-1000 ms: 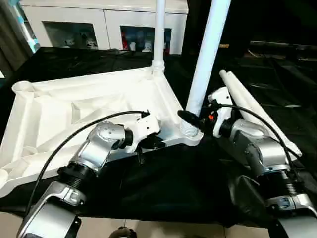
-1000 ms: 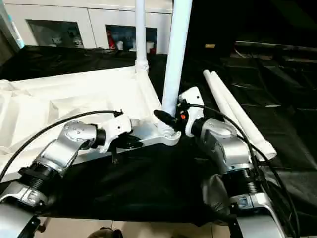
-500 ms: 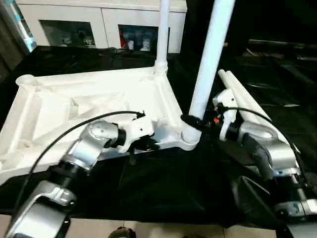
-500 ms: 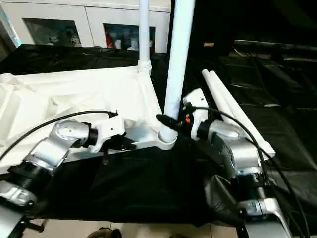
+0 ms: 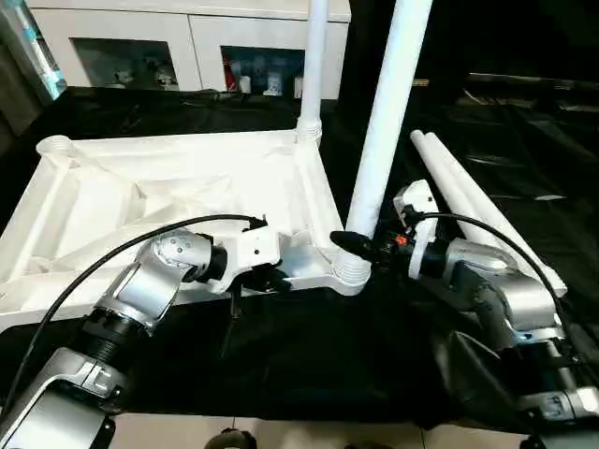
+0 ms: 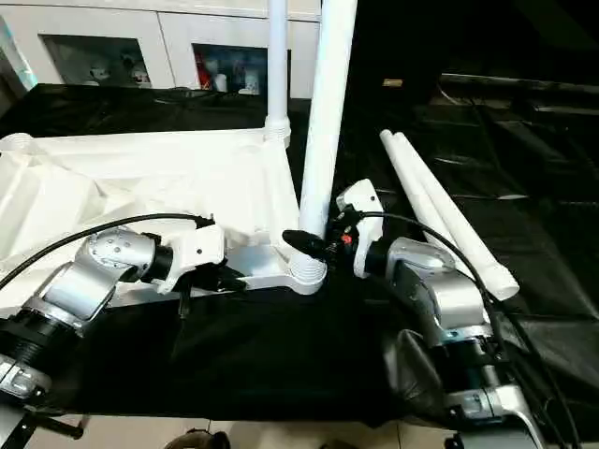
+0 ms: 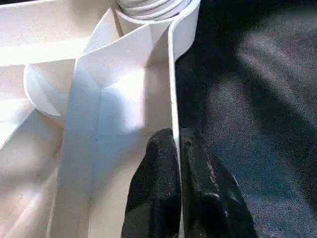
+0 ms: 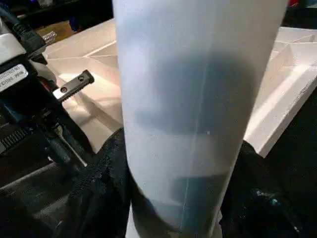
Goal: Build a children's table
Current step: Insert table leg to table base
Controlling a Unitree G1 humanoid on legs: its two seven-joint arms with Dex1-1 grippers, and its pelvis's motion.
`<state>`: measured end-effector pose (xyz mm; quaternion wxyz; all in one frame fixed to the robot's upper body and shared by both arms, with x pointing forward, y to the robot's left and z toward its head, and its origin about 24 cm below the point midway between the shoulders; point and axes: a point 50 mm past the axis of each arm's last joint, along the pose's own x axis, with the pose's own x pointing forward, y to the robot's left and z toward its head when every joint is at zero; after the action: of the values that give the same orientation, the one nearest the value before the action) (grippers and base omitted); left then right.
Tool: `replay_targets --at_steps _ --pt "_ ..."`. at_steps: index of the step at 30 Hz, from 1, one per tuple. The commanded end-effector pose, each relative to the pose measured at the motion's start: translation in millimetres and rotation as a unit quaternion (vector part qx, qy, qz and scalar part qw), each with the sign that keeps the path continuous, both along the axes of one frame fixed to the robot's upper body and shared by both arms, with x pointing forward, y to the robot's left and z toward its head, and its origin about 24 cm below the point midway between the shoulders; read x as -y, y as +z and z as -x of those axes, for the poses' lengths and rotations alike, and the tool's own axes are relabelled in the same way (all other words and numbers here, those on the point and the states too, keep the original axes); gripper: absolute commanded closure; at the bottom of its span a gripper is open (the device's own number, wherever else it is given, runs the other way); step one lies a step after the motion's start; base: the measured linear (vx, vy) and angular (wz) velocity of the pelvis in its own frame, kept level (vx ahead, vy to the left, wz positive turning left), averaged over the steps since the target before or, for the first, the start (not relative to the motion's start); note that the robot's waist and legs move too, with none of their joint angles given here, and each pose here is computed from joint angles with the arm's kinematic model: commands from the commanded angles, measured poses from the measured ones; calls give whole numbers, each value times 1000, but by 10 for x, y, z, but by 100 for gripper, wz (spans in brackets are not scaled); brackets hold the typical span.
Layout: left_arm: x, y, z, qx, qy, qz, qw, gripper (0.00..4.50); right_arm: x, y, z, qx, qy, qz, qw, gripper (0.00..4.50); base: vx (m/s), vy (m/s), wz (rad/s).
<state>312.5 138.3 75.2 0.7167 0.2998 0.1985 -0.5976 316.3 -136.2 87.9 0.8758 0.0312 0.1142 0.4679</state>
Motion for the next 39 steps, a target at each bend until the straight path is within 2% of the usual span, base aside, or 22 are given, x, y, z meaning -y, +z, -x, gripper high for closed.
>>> replay_targets --at_steps 1,11,18,20,22,26,30,33,38,39 --pt "30 -75 76 -16 -24 -19 999 450 55 -160 -7 -31 -19 34 999 261 0 0 0" --pt "14 -49 61 -13 -25 -29 999 450 0 -177 2 -44 17 45 998 261 0 0 0" --pt "5 -51 59 -13 -22 -30 999 450 70 -197 8 -48 -8 20 999 261 0 0 0" --pt "-2 -51 60 -13 -21 -30 999 450 147 -252 25 -60 -42 -7 997 261 0 0 0" --pt "-5 -51 59 -13 -20 -30 999 450 172 -275 32 -64 -54 -16 996 261 0 0 0" --pt "2 -53 52 -14 -18 -27 999 450 239 -450 131 -77 -101 -48 991 261 0 0 0" --pt "6 -55 48 -14 -16 -26 999 450 235 -511 193 -78 -112 -62 989 261 0 0 0" --pt "2 -55 40 -13 -14 -25 1000 450 201 -585 303 -73 -118 -73 988 261 0 0 0" --pt "0 -52 28 -11 -12 -26 1000 450 158 -622 390 -57 -114 -61 990 261 0 0 0" --pt "1 -52 23 -10 -11 -26 1000 450 149 -630 404 -49 -108 -47 992 261 0 0 0"
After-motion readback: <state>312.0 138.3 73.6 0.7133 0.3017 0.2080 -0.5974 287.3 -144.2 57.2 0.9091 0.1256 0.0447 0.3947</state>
